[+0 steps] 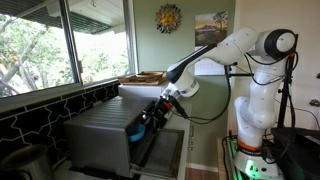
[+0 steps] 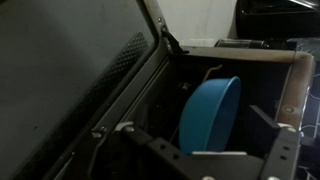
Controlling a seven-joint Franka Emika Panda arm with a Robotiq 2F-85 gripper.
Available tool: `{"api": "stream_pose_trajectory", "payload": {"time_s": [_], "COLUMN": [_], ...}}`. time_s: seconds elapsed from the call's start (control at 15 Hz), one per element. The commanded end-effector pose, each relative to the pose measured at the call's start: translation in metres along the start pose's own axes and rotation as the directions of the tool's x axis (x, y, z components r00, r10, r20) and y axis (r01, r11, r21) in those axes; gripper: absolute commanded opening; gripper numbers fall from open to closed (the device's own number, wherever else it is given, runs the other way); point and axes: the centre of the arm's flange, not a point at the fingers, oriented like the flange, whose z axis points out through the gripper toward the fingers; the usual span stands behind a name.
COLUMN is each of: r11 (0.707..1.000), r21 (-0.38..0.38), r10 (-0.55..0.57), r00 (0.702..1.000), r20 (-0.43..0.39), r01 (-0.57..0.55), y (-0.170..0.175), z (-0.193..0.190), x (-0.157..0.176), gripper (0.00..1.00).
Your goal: Remove the bowls from the oven and stack them together on top of the oven
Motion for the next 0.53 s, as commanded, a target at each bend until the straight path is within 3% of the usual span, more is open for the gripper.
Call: {"api": "stream_pose_trajectory", "payload": {"time_s": [0.0, 0.07, 0.33, 0.47], "r11": [0.999, 0.999, 0.997, 0.996], "r21": [-0.012, -0.016, -0.031, -0.028], "r10": [0.039, 0.046, 0.070, 0.085], "r00": [0.999, 0.998, 0.995, 0.992], "r20": [-0.029, -0.034, -0.073, -0.088], "r01": [-0.039, -0.047, -0.073, -0.088], "y": [0.0113, 0.0122, 0.0157, 0.0161], "z": [0.0172, 0.0191, 0.0246, 0.0253], "x": [-0.0013, -0.0013, 0.0005, 0.0018], "gripper": [0.90, 0.83, 0.88, 0.84]}}
